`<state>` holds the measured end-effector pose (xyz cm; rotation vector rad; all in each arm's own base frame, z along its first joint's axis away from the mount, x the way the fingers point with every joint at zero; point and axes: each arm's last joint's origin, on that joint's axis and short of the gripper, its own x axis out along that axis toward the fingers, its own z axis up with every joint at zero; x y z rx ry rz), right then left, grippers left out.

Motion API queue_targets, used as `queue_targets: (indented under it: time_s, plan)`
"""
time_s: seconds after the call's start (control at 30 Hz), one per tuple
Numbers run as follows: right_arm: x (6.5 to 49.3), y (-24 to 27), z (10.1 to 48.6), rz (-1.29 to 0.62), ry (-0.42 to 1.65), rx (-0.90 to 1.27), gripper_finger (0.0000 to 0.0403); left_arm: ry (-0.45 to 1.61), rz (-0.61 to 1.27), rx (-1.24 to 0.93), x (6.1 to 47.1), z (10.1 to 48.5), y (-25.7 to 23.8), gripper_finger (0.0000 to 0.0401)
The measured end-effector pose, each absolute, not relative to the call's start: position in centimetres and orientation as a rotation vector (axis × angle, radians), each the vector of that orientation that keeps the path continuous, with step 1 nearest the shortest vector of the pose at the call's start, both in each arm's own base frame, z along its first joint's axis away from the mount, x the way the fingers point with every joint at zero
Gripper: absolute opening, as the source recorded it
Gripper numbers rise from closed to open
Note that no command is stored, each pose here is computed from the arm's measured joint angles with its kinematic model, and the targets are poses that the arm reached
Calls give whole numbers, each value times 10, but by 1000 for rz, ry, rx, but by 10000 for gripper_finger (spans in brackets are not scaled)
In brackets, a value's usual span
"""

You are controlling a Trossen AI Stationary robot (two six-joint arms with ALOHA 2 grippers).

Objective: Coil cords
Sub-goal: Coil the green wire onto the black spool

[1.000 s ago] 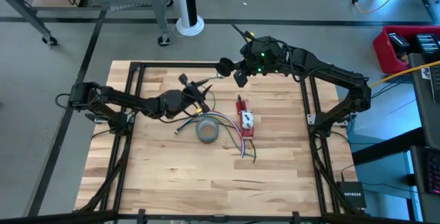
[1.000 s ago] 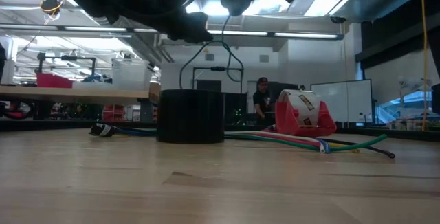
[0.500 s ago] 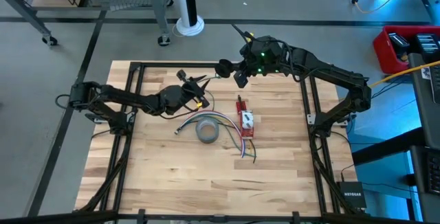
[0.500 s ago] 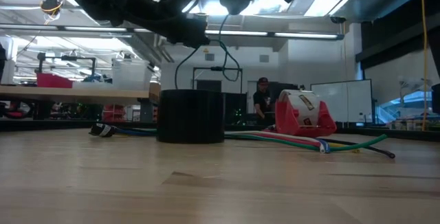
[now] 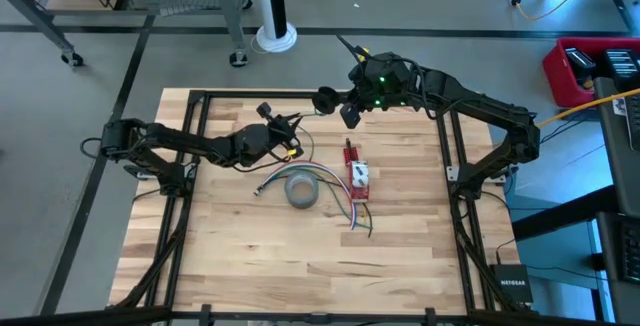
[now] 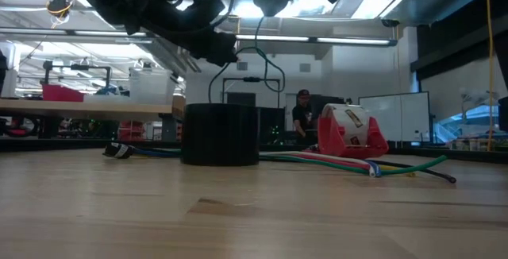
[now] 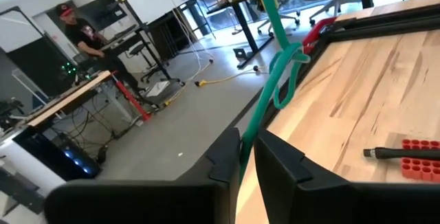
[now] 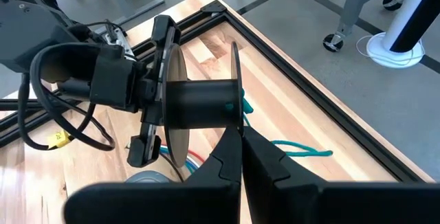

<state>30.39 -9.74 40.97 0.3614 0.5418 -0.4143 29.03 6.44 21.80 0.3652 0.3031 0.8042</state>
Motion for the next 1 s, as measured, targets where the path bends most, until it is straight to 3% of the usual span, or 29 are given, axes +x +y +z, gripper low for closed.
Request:
queue_targets:
  time_s: [0.37, 1.0]
  plan:
    - [304, -98, 410, -420, 532, 358, 3, 274, 809, 303, 291, 218, 63, 13]
    - [309, -106, 425, -610, 345, 282, 3, 330, 590, 260, 295, 206, -2, 3]
